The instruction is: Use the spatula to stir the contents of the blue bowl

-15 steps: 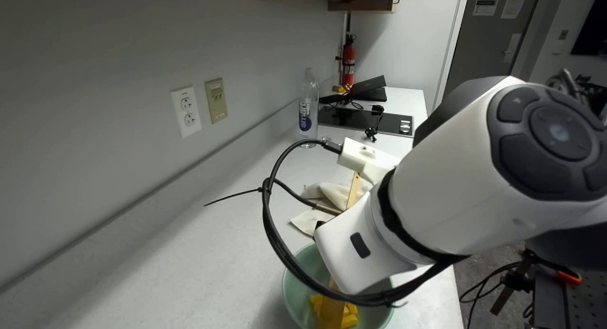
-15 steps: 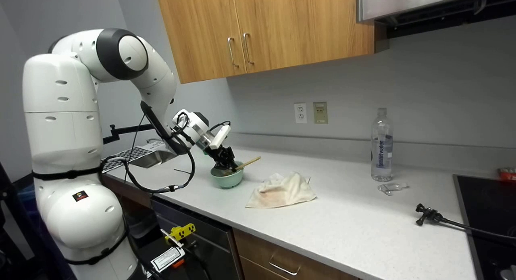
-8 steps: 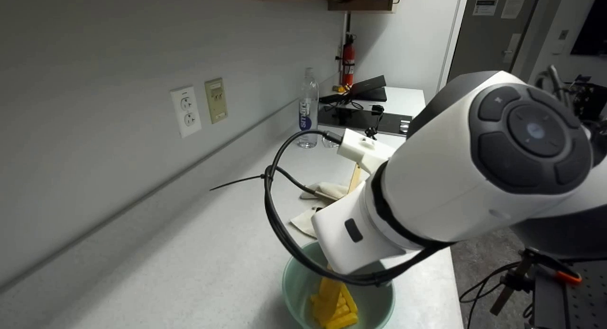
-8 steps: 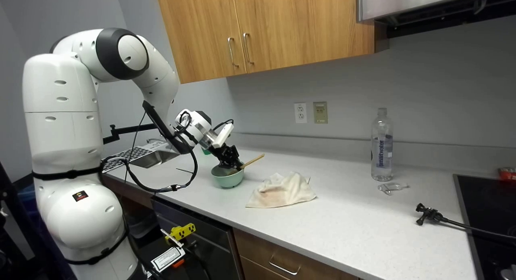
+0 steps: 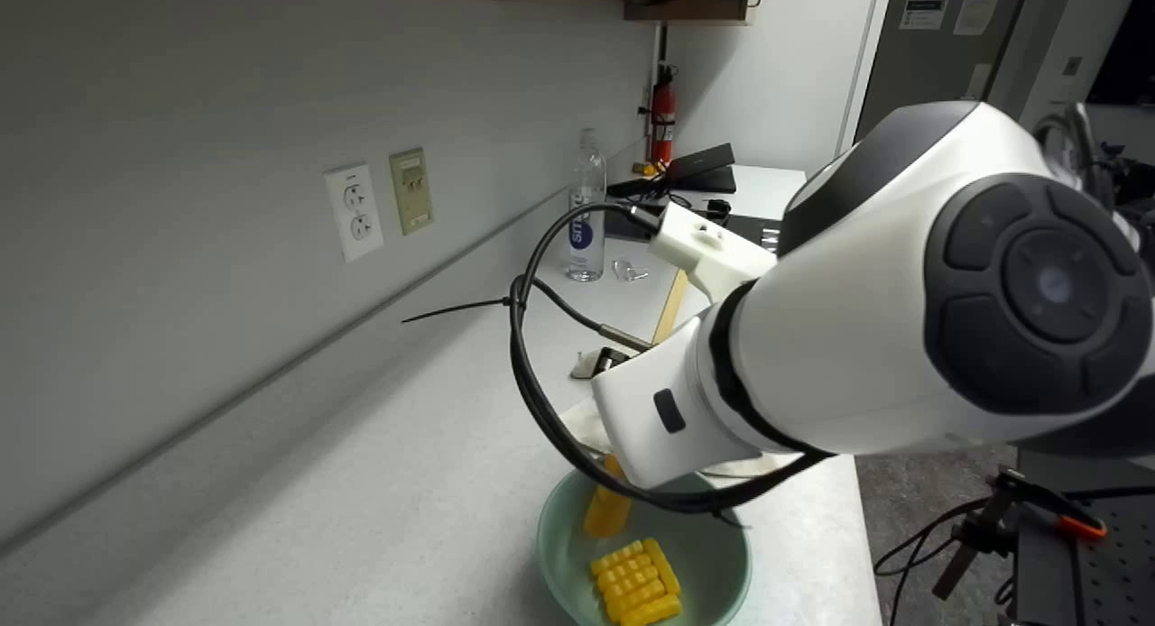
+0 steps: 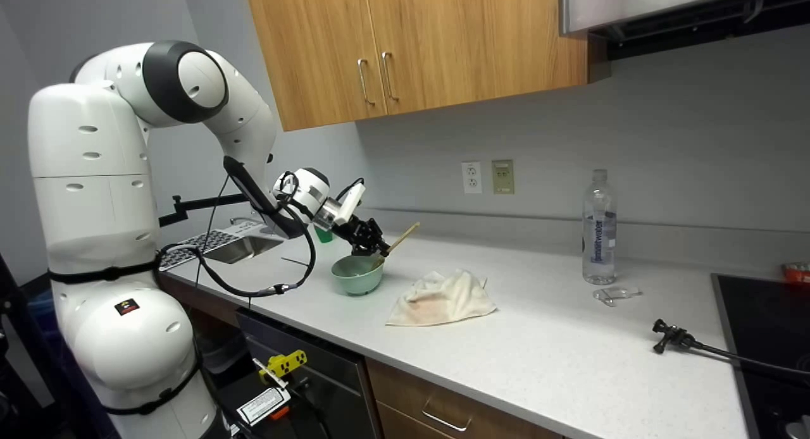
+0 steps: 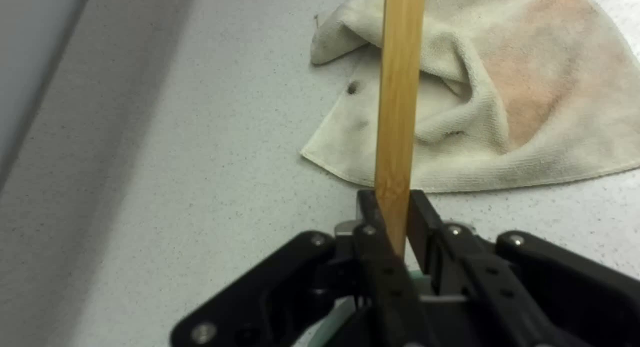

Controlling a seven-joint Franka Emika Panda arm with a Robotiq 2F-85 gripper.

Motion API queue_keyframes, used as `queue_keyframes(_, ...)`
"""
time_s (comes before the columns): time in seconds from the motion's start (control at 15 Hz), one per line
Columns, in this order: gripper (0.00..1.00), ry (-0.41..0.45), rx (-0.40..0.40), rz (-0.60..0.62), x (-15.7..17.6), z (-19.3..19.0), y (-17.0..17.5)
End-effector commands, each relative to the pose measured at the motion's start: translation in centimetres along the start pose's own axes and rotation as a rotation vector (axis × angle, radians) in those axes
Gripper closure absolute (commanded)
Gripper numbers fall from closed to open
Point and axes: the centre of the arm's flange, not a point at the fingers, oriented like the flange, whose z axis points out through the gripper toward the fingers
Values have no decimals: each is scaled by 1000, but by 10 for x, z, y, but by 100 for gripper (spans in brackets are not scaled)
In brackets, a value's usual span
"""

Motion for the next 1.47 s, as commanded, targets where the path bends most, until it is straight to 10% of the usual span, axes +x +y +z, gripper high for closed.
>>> queue_keyframes(0.0,95,-40,-29,-17,-3,-5,2)
queue_keyframes(0.67,95,339,39,-67,25,-21,-9)
queue_keyframes(1.4,95,24,-62,-77,-8,-17,-4)
